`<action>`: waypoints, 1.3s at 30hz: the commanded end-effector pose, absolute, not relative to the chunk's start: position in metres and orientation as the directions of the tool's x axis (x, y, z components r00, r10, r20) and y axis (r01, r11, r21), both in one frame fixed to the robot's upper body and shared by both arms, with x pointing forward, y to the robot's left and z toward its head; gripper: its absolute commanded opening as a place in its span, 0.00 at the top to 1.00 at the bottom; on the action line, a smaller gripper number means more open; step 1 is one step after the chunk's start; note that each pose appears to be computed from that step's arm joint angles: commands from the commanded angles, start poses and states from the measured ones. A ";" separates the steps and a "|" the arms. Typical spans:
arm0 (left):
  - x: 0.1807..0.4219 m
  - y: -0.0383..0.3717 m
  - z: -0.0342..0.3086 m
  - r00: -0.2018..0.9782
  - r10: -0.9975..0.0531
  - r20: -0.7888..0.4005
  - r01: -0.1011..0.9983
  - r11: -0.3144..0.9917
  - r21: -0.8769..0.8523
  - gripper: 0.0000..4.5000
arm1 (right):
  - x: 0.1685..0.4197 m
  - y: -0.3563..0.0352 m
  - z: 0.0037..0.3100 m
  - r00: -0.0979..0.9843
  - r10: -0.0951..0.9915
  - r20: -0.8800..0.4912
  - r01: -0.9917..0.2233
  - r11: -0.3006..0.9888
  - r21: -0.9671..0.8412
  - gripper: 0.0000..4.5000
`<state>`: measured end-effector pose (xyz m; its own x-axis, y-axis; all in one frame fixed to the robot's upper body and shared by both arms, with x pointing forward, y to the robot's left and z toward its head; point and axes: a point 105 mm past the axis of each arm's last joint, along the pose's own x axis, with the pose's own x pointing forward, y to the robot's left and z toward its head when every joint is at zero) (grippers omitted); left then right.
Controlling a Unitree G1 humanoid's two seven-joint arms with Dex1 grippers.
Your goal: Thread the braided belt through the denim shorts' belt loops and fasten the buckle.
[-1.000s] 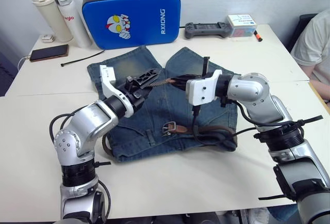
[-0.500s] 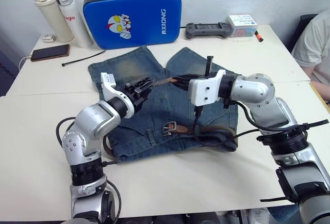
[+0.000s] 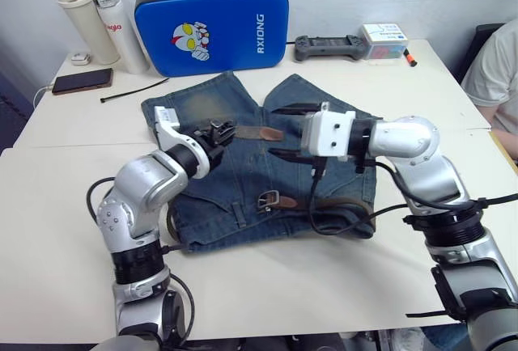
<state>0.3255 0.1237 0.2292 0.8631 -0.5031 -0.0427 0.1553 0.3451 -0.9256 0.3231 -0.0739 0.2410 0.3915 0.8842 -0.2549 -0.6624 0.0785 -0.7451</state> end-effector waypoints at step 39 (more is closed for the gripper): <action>0.236 0.157 0.139 0.817 -0.440 -0.374 0.078 0.726 -0.684 1.00 | 0.291 -0.080 0.230 0.137 0.839 -0.527 -0.935 -0.065 -0.348 0.02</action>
